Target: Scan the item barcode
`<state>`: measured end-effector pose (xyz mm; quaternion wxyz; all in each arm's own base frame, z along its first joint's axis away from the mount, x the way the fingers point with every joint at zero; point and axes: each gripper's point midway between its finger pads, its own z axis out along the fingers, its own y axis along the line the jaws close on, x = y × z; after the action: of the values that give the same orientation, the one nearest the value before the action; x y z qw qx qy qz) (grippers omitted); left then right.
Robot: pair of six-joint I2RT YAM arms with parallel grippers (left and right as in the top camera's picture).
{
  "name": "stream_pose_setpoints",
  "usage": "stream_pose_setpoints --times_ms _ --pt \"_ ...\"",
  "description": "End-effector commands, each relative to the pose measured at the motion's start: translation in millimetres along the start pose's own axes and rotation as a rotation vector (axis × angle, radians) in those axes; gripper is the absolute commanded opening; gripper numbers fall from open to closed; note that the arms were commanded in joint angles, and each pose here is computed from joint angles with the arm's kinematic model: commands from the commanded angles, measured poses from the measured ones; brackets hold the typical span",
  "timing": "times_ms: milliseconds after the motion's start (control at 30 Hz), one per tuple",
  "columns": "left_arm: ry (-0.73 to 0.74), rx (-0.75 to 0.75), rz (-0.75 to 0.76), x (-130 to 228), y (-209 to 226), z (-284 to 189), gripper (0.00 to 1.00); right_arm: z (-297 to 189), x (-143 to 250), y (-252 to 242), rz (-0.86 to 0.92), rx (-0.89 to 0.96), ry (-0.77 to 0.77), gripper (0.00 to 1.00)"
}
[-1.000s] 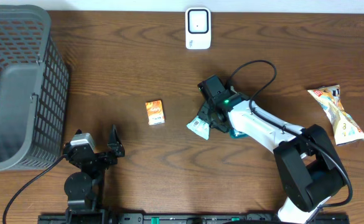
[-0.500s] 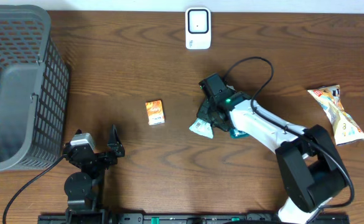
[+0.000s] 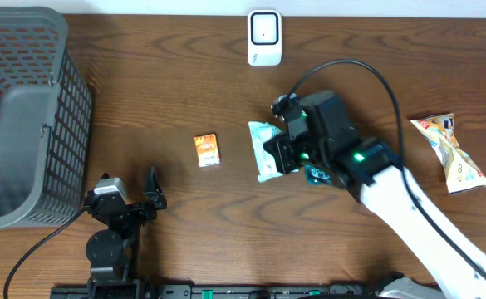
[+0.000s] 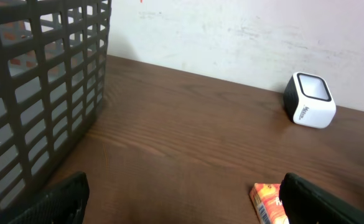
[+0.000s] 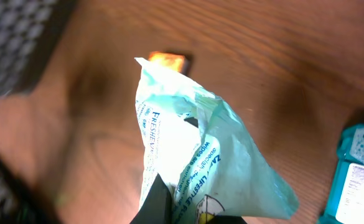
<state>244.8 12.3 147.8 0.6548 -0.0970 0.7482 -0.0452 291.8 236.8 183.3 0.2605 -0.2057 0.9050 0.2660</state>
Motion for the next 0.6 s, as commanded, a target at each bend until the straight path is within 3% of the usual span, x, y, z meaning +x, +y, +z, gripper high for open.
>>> stream_pose_setpoints --times_ms 0,333,567 --pt "0.045 -0.017 -0.008 17.5 5.0 2.1 0.98 -32.7 -4.0 23.5 -0.177 -0.078 -0.058 0.01" --pt "0.045 -0.017 -0.008 17.5 5.0 2.1 0.98 -106.8 2.1 61.6 -0.262 -0.173 -0.192 0.02" --pt "0.045 -0.017 -0.008 17.5 5.0 2.1 0.98 -124.2 1.4 60.2 -0.216 -0.140 -0.238 0.02"
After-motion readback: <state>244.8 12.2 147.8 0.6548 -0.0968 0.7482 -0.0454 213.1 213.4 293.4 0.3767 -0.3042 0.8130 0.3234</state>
